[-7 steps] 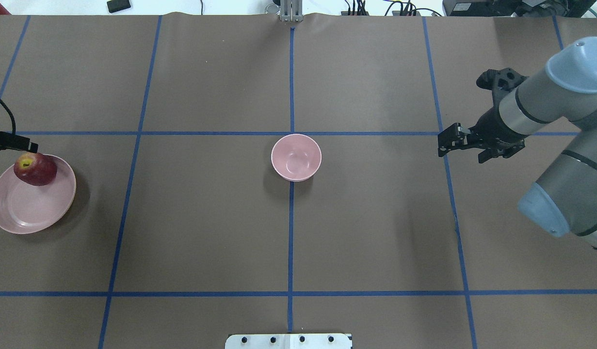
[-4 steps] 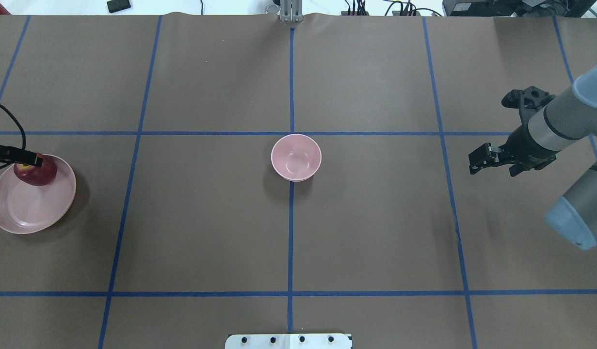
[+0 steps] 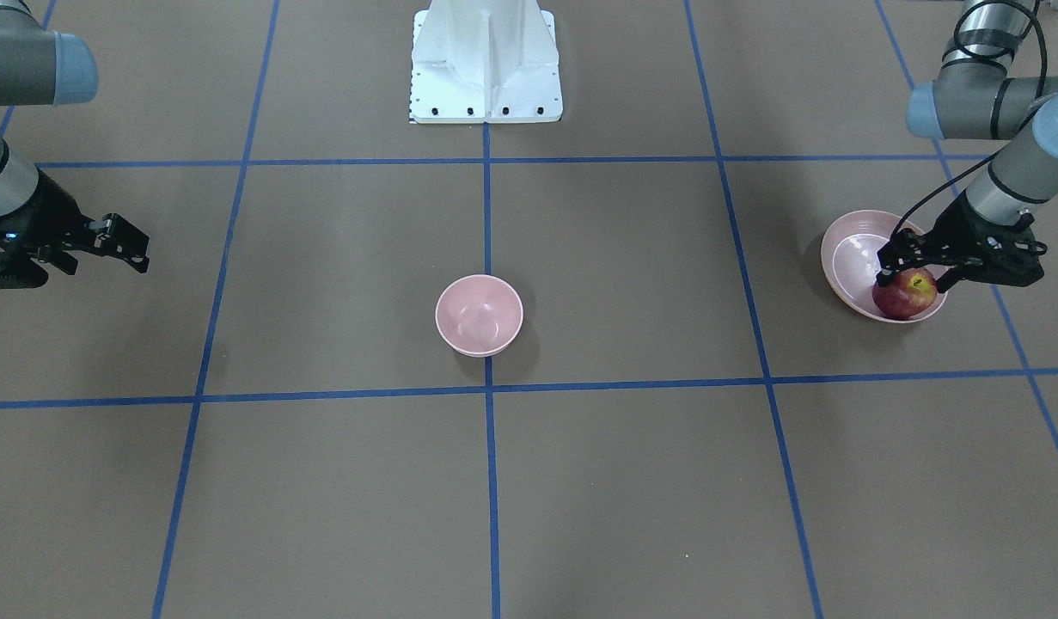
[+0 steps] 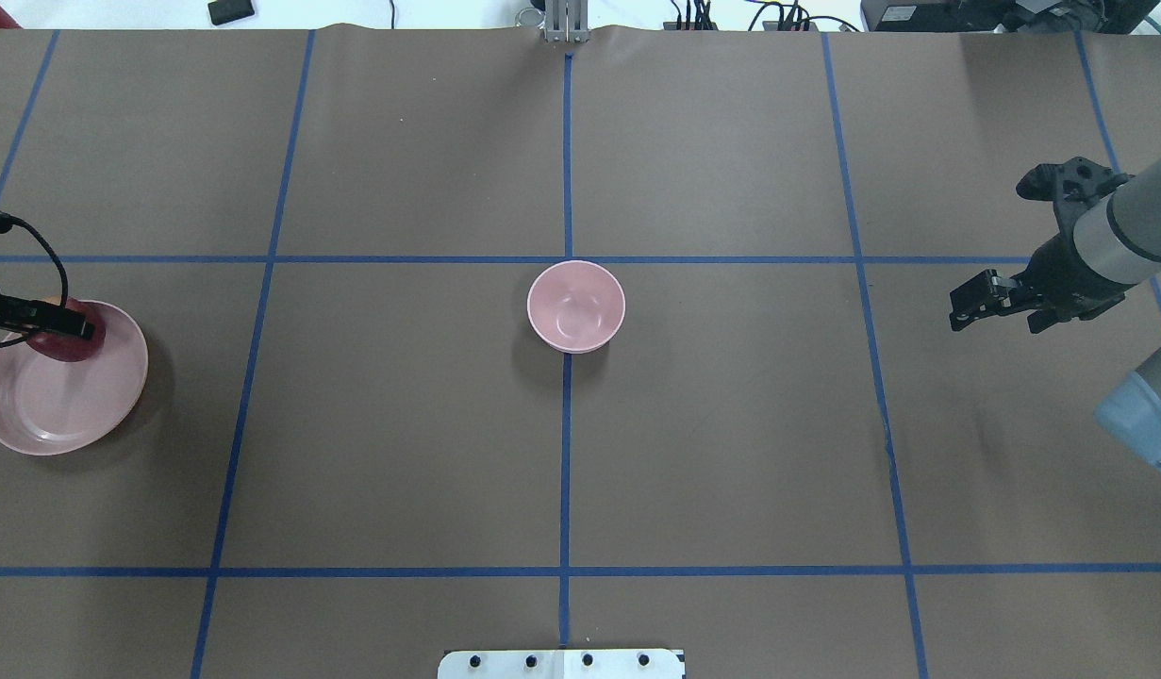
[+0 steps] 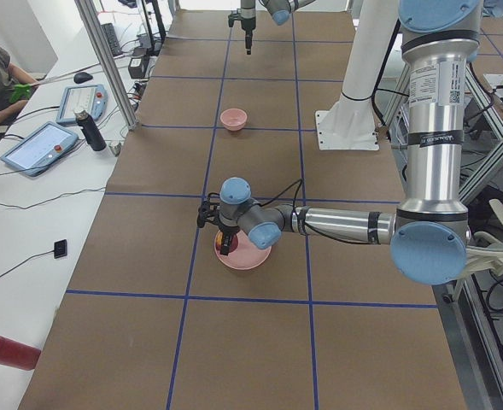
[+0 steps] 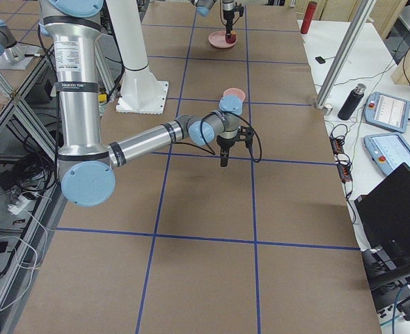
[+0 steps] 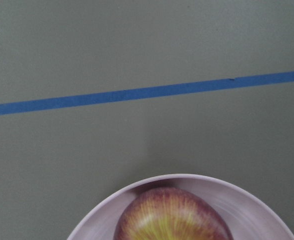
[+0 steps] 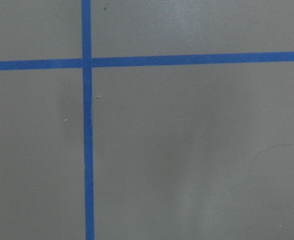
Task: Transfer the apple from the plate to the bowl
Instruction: 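Release the bowl and withdraw the right gripper while the left gripper grasps the apple, then lift the red apple with the left gripper and carry it over the bowl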
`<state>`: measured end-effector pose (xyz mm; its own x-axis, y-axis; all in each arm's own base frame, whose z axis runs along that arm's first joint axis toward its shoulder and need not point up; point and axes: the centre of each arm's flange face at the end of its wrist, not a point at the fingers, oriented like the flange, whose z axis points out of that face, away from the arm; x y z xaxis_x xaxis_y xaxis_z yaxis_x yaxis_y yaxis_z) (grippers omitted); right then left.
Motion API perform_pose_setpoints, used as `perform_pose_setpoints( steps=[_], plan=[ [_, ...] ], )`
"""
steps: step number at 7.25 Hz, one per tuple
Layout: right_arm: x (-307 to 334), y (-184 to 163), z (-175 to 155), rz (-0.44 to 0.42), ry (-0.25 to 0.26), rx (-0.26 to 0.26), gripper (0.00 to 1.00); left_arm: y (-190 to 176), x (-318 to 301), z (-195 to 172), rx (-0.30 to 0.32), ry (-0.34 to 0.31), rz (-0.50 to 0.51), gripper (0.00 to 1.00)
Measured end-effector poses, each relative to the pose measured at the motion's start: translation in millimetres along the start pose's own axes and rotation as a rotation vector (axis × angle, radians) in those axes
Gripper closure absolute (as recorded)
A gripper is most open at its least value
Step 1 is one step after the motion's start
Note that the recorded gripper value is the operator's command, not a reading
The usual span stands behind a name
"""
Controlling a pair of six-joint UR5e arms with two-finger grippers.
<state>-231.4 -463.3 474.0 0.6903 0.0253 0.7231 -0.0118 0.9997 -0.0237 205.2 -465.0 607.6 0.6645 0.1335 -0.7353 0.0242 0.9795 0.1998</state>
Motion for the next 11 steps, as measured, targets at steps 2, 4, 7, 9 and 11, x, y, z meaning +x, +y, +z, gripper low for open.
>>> perform_pose_setpoints(
  steps=[2, 4, 7, 9, 11],
  plan=[
    [0.8, -0.2, -0.6, 0.0, 0.0, 0.001, 0.0, 0.7, 3.5, 5.3, -0.009, 0.001, 0.005, 0.71],
    [1.4, -0.1, -0.5, 0.001, 0.001, 0.001, 0.0, -1.4, 8.6, 3.8, -0.011, 0.015, 0.01, 1.0],
    [3.9, -0.7, -1.5, 0.006, 0.003, 0.005, 0.0, -12.5, 33.3, -39.0, -0.057, 0.136, -0.013, 1.0],
    [11.5, -3.3, -9.8, 0.018, 0.0, 0.018, 0.0, -53.6, 119.4, -95.9, -0.077, 0.163, -0.133, 1.0],
    [30.1, -7.9, -25.6, 0.015, -0.019, 0.028, 0.0, -79.6, 257.5, -104.6, -0.093, 0.2, -0.262, 1.0]
  ],
)
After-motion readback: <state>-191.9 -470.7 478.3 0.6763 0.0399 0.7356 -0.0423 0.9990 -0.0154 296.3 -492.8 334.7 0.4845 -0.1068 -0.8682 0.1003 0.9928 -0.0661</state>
